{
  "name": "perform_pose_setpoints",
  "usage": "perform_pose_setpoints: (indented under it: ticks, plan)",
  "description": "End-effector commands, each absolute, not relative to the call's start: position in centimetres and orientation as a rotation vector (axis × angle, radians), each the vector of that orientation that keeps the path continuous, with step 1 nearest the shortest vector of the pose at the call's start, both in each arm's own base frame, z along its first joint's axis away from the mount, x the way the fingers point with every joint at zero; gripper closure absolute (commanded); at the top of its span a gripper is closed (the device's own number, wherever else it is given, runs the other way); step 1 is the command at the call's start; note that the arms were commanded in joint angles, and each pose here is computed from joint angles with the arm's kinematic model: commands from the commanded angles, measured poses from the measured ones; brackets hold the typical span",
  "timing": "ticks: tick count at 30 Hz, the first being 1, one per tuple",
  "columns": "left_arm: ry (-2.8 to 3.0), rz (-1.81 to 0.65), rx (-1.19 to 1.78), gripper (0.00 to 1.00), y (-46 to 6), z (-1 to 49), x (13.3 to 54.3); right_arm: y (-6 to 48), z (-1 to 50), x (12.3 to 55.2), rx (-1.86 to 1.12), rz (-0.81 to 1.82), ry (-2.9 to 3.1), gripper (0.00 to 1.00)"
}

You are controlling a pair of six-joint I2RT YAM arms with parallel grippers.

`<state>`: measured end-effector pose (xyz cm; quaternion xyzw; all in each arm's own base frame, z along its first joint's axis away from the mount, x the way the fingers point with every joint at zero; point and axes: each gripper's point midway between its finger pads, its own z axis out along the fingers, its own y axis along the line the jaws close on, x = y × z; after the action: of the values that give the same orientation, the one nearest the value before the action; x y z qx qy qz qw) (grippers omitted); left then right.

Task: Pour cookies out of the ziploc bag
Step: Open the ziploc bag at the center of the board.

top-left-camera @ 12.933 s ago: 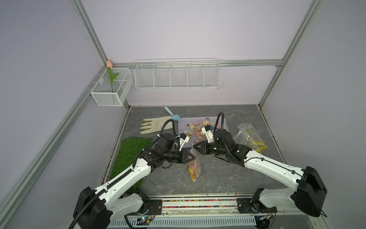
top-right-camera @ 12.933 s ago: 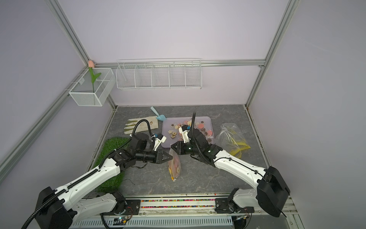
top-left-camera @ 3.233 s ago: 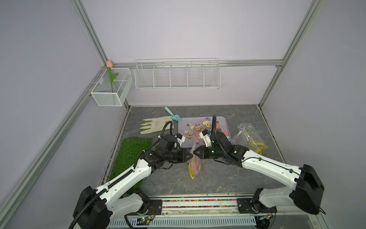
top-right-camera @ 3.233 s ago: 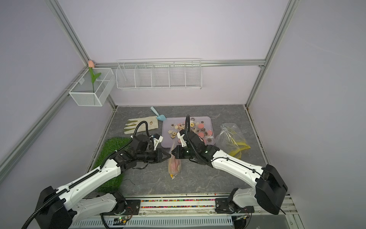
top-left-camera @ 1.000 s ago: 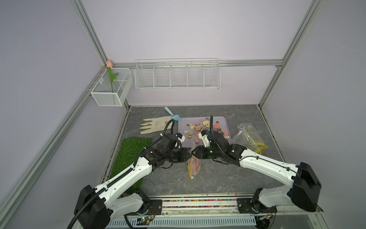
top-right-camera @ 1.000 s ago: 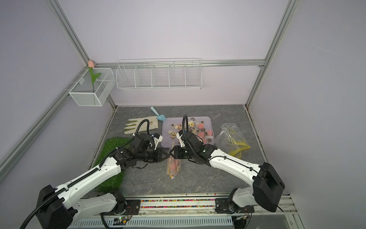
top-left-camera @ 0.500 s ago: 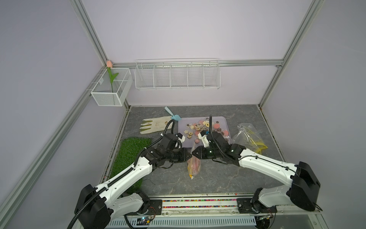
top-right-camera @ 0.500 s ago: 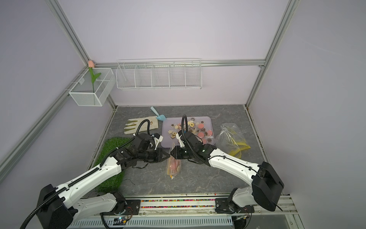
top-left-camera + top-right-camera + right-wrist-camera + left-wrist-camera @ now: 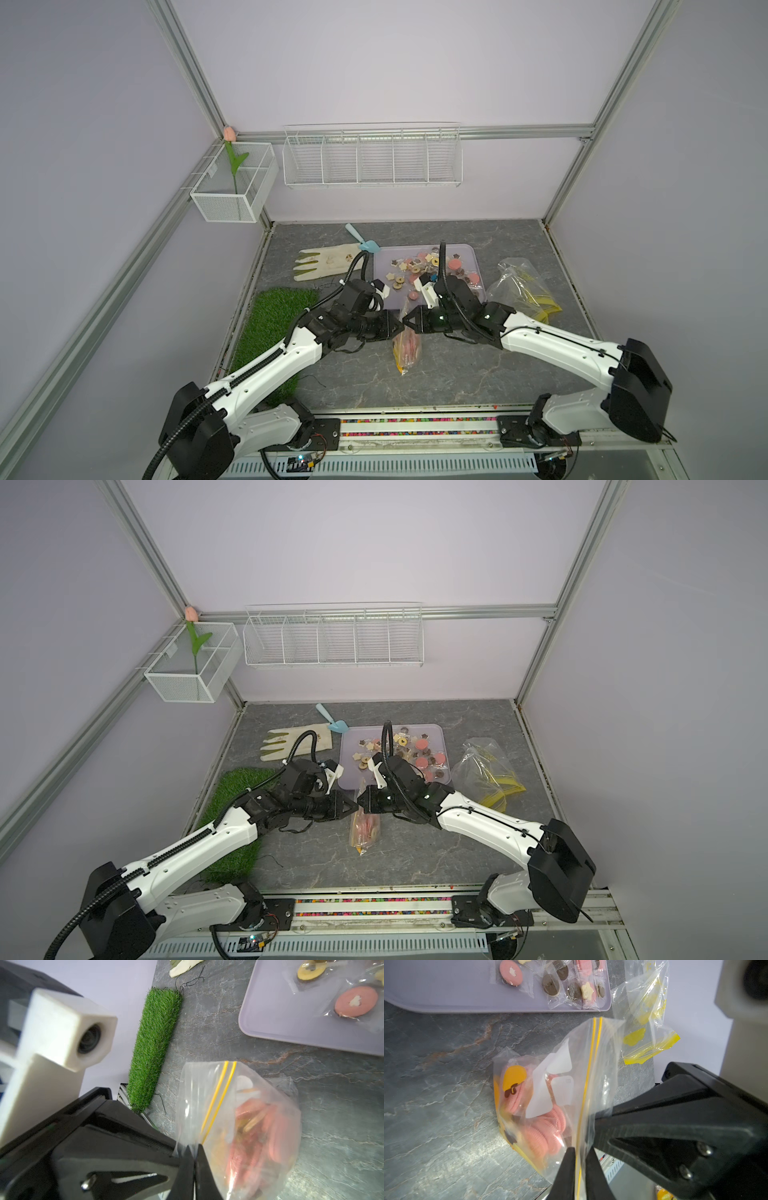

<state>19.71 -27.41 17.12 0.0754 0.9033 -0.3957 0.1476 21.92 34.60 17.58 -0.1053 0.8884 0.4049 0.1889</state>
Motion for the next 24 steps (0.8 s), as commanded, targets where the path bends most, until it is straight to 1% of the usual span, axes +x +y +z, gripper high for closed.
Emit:
perform_pose_setpoints:
  ticks: [1,4,10,24]
  plan:
    - [2.570,-1.149,0.228,0.87,-27.9,17.8,20.1,34.8,18.3,21.6,-0.307,1.186,2.464,0.93]
    - [2.573,-1.144,0.225,0.95,-27.9,17.7,20.2,34.8,18.2,21.6,-0.306,1.182,2.467,0.93]
    - [2.560,-1.139,0.224,1.00,-27.7,18.0,20.2,34.5,17.8,21.6,-0.300,1.166,2.480,0.93]
    - [2.552,-1.070,0.183,1.00,-26.5,18.1,20.5,32.7,16.2,22.2,-0.249,0.999,2.537,0.93]
